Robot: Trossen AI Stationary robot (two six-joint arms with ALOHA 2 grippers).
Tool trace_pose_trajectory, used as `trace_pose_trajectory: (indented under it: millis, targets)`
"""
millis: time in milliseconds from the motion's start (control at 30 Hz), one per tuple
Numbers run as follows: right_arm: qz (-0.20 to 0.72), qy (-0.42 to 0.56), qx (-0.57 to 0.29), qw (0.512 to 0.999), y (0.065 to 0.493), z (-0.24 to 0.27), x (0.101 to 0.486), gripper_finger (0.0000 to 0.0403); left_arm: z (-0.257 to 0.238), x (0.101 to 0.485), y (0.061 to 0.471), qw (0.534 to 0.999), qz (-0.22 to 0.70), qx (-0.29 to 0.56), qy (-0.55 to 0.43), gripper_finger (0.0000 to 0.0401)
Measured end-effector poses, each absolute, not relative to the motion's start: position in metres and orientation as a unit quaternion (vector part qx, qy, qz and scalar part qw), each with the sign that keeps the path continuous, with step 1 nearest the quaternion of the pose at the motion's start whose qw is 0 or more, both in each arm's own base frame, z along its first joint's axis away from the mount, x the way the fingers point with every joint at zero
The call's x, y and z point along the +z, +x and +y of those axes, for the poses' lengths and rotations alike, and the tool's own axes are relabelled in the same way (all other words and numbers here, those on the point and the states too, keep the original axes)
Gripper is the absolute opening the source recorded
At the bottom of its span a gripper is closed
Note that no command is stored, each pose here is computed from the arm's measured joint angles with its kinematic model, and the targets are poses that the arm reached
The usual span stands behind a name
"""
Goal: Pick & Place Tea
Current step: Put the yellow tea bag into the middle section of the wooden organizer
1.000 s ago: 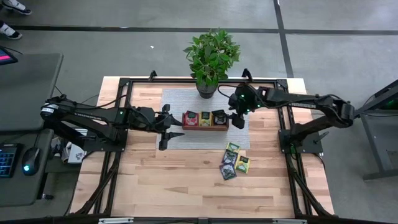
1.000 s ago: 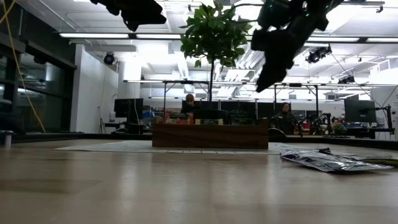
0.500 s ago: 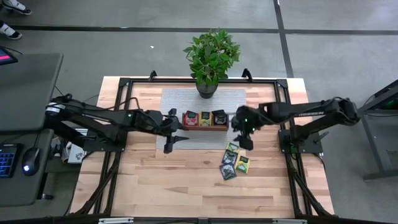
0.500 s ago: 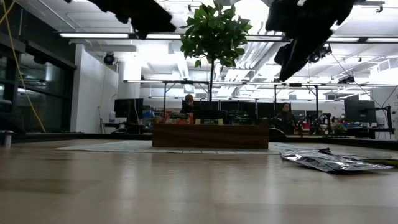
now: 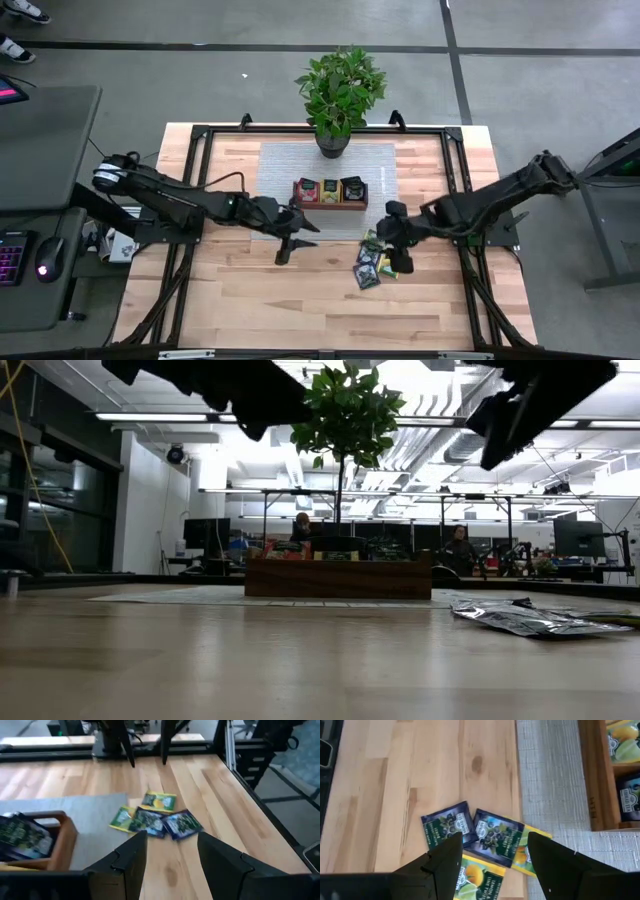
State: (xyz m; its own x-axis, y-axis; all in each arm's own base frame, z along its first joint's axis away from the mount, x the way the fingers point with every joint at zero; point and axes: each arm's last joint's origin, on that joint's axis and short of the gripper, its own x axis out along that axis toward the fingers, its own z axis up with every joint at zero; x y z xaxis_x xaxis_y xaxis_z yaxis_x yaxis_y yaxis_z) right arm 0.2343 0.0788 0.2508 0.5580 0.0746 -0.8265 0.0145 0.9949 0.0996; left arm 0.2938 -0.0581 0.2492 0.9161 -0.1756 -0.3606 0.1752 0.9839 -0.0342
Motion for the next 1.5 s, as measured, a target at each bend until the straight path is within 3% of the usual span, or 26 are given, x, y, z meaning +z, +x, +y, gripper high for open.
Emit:
trace_pose_trajectory:
  millis: [333, 533, 867, 1167, 1500]
  targets:
    - [0.499, 0.082, -0.020, 0.863, 0.241, 0.130, 0.214, 0.0220, -0.070, 0.236, 0.308, 0.980, 0.167, -0.106, -0.028, 0.0172]
    - [0.517, 0.221, -0.112, 0.819, 0.245, 0.143, 0.193, 0.0220, -0.073, 0.221, 0.317, 0.974, 0.181, -0.105, -0.081, 0.0172]
    - [0.455, 0.409, -0.213, 0.762, 0.254, 0.151, 0.185, 0.0220, -0.078, 0.199, 0.334, 0.964, 0.177, -0.118, -0.157, 0.0172]
    - [0.500, 0.379, -0.279, 0.727, 0.237, 0.147, 0.179, 0.0220, -0.085, 0.193, 0.353, 0.957, 0.186, -0.151, -0.162, 0.0172]
    - [0.519, 0.365, -0.302, 0.712, 0.212, 0.167, 0.177, 0.0220, -0.089, 0.218, 0.372, 0.962, 0.164, -0.170, -0.137, 0.0172]
